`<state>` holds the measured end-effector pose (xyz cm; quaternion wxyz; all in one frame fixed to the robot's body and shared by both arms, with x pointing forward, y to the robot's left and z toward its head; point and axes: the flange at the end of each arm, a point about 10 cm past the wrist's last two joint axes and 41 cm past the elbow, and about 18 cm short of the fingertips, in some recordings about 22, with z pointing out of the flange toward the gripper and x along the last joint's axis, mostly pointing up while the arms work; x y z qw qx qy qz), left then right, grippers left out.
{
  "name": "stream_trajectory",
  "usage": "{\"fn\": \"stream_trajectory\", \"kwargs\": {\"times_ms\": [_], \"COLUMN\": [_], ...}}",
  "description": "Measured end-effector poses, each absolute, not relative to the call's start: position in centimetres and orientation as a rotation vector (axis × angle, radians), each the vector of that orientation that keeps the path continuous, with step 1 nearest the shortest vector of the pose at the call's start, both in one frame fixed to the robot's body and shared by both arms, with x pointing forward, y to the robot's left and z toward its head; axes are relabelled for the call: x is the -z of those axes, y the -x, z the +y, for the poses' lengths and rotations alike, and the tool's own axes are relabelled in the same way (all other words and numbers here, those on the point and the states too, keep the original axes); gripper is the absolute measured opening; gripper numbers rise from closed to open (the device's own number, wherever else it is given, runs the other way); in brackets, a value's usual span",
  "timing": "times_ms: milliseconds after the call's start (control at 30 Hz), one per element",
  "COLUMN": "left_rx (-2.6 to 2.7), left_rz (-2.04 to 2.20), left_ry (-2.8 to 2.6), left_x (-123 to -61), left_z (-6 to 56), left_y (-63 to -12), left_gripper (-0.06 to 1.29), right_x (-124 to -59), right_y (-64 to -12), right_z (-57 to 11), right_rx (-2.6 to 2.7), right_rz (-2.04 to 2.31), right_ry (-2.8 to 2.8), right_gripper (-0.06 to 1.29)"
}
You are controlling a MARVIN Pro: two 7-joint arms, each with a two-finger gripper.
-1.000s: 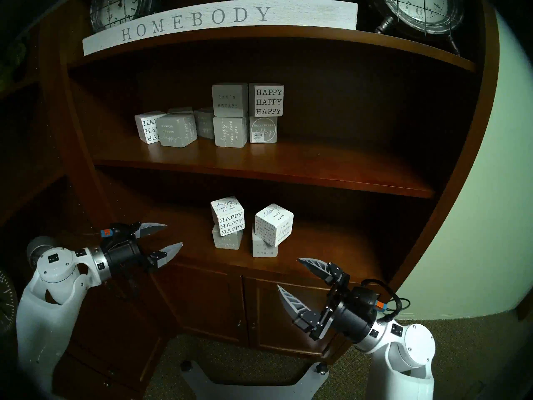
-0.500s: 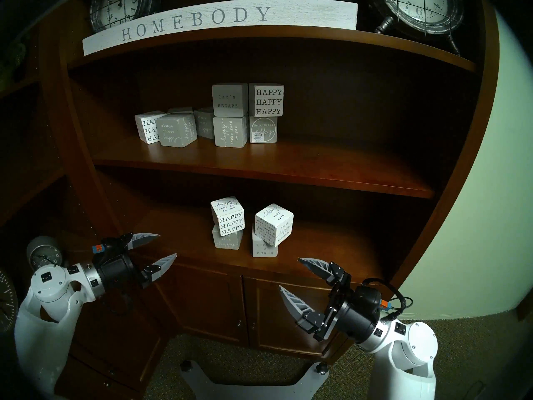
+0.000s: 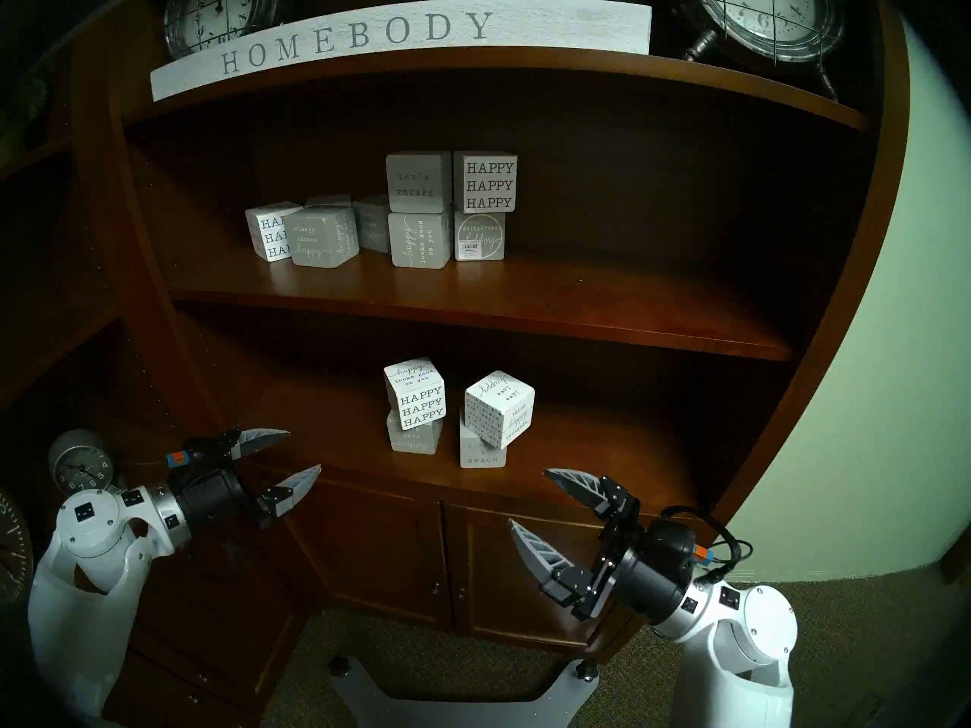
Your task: Stack four cubes vertically into two groups
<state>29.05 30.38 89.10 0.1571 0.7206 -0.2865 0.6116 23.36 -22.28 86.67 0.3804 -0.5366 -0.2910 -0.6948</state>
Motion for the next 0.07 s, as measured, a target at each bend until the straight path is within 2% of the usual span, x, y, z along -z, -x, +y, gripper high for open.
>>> {"fn": "stream_trajectory", "kwargs": {"times_ms": [67], "left_rx": [-1.751], "left_rz": [-0.819], "left_ry": [-2.061], "left_x": [-89.10], "left_z": [30.38], "left_y": [-29.05], "left_gripper": [1.20], "right_x": [-86.68], "right_y": [-23.36], "right_z": [-22.28], "right_rx": [1.775], "right_rz": [-0.743], "right_ry": [1.369], "right_gripper": [1.19]}}
